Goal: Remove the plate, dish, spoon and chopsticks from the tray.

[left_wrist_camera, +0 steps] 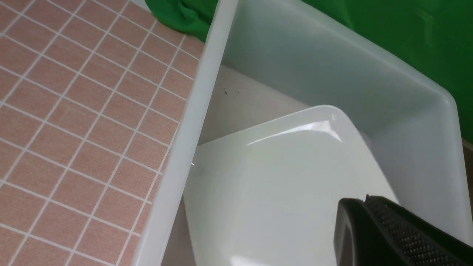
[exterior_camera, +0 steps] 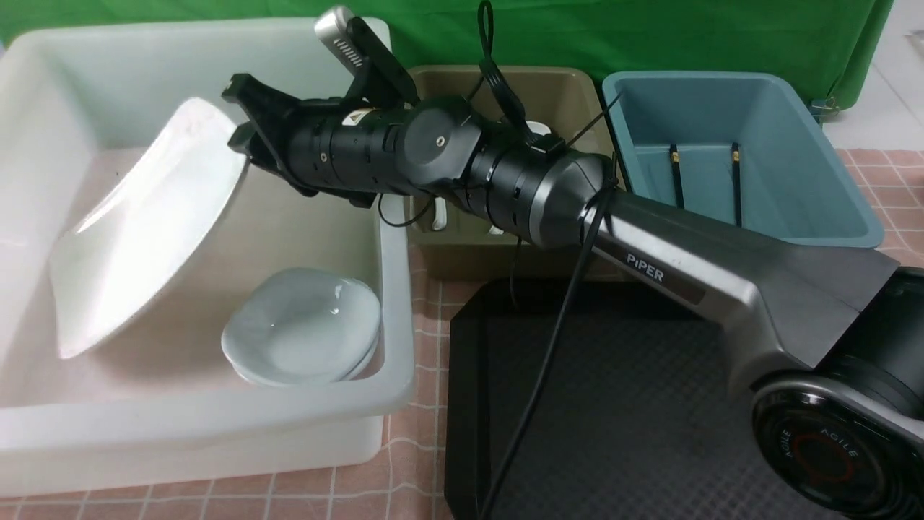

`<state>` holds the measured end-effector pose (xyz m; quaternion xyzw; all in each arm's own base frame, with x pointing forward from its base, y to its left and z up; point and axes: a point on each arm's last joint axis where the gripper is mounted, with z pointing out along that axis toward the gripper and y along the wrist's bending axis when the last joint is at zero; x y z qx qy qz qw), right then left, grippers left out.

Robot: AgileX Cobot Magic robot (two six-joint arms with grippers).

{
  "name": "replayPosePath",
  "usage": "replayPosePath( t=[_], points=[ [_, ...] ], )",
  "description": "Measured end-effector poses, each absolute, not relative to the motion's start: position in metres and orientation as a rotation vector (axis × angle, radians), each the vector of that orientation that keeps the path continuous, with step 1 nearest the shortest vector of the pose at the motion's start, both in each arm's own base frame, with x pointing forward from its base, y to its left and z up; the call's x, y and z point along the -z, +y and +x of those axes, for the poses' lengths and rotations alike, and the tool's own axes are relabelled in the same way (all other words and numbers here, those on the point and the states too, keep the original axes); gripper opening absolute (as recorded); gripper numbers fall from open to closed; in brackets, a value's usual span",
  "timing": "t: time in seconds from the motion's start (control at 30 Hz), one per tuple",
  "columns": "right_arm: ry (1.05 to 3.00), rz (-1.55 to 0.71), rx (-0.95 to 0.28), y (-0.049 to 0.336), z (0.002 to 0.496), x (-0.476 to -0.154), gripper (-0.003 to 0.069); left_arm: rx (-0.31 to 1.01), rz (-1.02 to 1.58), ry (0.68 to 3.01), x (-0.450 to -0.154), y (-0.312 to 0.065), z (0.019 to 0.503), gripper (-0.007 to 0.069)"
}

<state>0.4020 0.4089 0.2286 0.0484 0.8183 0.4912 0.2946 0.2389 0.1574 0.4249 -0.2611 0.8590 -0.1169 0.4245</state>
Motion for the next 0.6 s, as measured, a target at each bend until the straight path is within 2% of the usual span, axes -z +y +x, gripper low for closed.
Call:
replayPosePath(
  t=[0.13, 0.27, 0.33, 0.4, 0.5, 0.53, 0.6],
  points=[
    [2.200, 0.090, -1.288, 0.409, 0.400, -0.228, 0.0273, 0.293, -0.653, 2.149, -0.425, 0.157, 0.239, 0.0005],
    [2.214, 0.069, -1.281, 0.409, 0.399, -0.229, 0.0346, 0.293, -0.653, 2.149, -0.425, 0.157, 0.239, 0.0005],
    [2.225, 0.015, -1.265, 0.407, 0.397, -0.233, 0.0395, 0.293, -0.653, 2.149, -0.425, 0.157, 0.239, 0.0005],
    [2.228, -0.073, -1.238, 0.401, 0.396, -0.245, 0.0415, 0.293, -0.653, 2.149, -0.425, 0.157, 0.239, 0.0005],
    [2.230, -0.156, -1.215, 0.390, 0.396, -0.261, 0.0419, 0.294, -0.653, 2.151, -0.425, 0.157, 0.239, 0.0005],
    [2.228, -0.229, -1.198, 0.377, 0.396, -0.279, 0.0409, 0.305, -0.651, 2.157, -0.425, 0.156, 0.239, 0.0005],
    [2.231, -0.304, -1.178, 0.364, 0.396, -0.294, 0.0380, 0.324, -0.649, 2.158, -0.425, 0.155, 0.239, 0.0005]
  ],
)
